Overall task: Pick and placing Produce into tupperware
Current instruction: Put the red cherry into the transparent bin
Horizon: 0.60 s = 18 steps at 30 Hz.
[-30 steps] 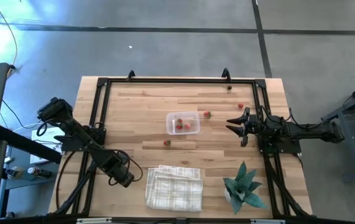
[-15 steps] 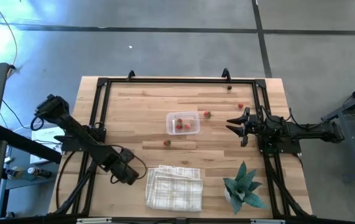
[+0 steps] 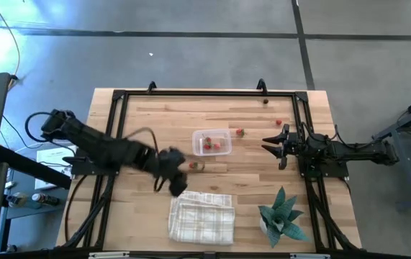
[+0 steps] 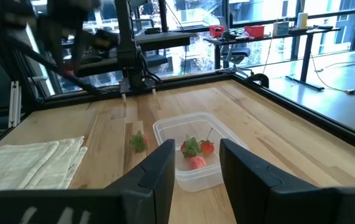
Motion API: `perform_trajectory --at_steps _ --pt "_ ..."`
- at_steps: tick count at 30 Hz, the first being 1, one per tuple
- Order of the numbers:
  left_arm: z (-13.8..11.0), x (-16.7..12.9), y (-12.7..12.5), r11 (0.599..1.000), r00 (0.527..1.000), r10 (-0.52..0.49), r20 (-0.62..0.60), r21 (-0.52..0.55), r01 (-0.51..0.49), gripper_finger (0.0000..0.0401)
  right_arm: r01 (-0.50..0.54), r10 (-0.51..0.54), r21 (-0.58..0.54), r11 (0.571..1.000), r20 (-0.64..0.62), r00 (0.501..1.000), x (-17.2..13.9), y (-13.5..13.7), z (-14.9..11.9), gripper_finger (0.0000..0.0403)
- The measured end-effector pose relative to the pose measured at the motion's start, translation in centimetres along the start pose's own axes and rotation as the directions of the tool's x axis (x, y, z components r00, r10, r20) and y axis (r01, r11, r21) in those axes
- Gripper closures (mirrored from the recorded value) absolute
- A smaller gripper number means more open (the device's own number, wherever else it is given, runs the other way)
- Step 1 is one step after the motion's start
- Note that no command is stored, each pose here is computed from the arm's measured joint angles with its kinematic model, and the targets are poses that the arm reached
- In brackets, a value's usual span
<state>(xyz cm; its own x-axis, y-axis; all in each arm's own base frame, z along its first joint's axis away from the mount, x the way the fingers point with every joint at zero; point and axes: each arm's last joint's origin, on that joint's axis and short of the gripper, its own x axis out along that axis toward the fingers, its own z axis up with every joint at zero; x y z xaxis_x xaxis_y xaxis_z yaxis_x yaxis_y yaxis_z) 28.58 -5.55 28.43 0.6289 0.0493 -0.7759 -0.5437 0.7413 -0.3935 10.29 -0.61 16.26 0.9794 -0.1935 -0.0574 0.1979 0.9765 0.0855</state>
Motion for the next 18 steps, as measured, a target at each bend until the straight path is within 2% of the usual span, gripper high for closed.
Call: perform_trajectory --at_steps 5,8,11,14,16,18 --pt "6.6 -2.4 1.1 0.995 0.990 -0.049 0.128 0.095 0.037 0.0318 0.000 0.000 0.000 1.000 0.000 1.000 0.0 0.0 0.0 0.0286" --pt "9.9 -3.0 2.4 0.988 0.984 -0.068 0.163 0.149 0.044 0.0318 0.000 0.000 0.000 1.000 0.000 1.000 0.0 0.0 0.0 0.0286" --pt "12.6 -2.5 4.0 0.973 0.986 -0.087 0.141 0.224 0.054 0.0318 0.000 0.000 0.000 1.000 0.001 1.000 0.0 0.0 0.0 0.0286" --pt "14.1 -0.7 5.5 0.942 0.996 -0.083 0.035 0.328 0.067 0.0318 0.000 0.000 -0.001 1.000 -0.001 1.000 0.0 0.0 0.0 0.0286" --pt "14.4 1.0 6.0 0.915 0.999 -0.025 -0.045 0.401 0.041 0.0318 0.000 0.000 0.000 1.000 -0.001 1.000 0.0 0.0 0.0 0.0286" --pt "14.5 2.6 6.7 0.894 0.990 0.079 -0.120 0.448 -0.017 0.0318 0.000 0.000 0.000 1.000 0.000 1.000 0.0 0.0 0.0 0.0286"
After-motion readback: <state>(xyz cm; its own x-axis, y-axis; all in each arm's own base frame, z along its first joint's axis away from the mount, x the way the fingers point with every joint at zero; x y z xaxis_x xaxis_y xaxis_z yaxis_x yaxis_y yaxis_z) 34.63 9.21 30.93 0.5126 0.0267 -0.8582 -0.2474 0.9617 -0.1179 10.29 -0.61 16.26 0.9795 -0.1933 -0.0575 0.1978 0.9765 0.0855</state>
